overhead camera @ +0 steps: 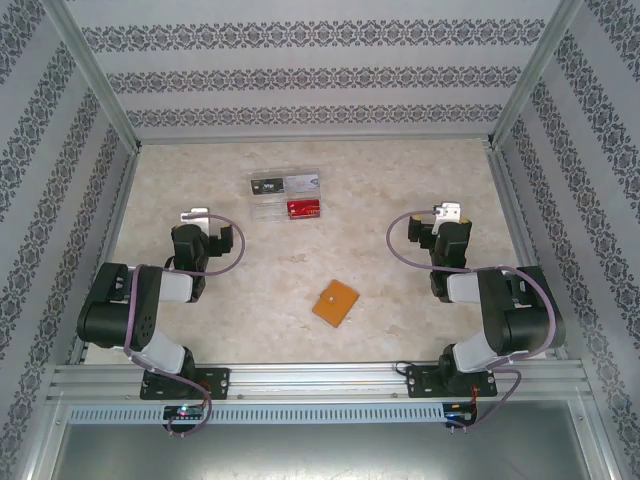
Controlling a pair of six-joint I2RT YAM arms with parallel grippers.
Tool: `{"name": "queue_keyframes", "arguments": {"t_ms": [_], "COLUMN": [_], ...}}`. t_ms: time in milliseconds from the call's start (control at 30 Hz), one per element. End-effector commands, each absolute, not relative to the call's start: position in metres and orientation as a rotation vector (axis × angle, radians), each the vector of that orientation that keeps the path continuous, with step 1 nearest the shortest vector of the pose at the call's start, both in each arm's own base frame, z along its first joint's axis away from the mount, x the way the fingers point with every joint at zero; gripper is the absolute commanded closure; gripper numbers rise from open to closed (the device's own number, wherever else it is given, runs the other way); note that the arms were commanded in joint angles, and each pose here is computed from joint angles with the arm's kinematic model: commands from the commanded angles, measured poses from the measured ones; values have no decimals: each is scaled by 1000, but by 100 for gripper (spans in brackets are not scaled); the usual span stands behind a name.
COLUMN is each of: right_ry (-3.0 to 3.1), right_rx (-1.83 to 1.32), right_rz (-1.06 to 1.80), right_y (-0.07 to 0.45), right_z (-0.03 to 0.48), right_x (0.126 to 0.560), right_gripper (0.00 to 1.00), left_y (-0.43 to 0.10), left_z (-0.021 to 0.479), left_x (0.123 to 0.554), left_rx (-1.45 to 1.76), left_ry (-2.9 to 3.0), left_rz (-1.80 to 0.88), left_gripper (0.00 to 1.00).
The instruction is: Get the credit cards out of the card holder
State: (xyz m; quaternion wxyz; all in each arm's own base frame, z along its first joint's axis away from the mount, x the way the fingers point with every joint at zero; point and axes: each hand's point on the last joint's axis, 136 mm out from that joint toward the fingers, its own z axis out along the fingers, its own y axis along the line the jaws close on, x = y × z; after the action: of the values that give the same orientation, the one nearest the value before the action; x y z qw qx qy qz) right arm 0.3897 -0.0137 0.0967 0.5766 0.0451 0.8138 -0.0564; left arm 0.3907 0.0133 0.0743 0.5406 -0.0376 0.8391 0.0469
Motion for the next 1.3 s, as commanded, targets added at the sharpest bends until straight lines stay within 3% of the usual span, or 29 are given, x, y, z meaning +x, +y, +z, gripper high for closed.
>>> {"name": "queue_keyframes", "arguments": {"t_ms": [0, 900, 1067, 1267], "right_ry": [1871, 1870, 1815, 1817], "right_rx": [118, 120, 150, 117], "right_rz": [-103, -99, -133, -164], "right_y": [-12, -13, -17, -11], "right_z": [107, 108, 122, 116], "right_x": [394, 394, 389, 379], "right_gripper": [2, 2, 2, 2], "left_y": [14, 3, 22, 56], "left_z": [84, 89, 126, 195], "left_x": [397, 401, 399, 376], "left_rx": [-70, 0, -134, -560], "left_ry": [1962, 1989, 2019, 1991], "left_rz": [107, 50, 133, 167], "left_gripper": [1, 0, 0, 0]}}
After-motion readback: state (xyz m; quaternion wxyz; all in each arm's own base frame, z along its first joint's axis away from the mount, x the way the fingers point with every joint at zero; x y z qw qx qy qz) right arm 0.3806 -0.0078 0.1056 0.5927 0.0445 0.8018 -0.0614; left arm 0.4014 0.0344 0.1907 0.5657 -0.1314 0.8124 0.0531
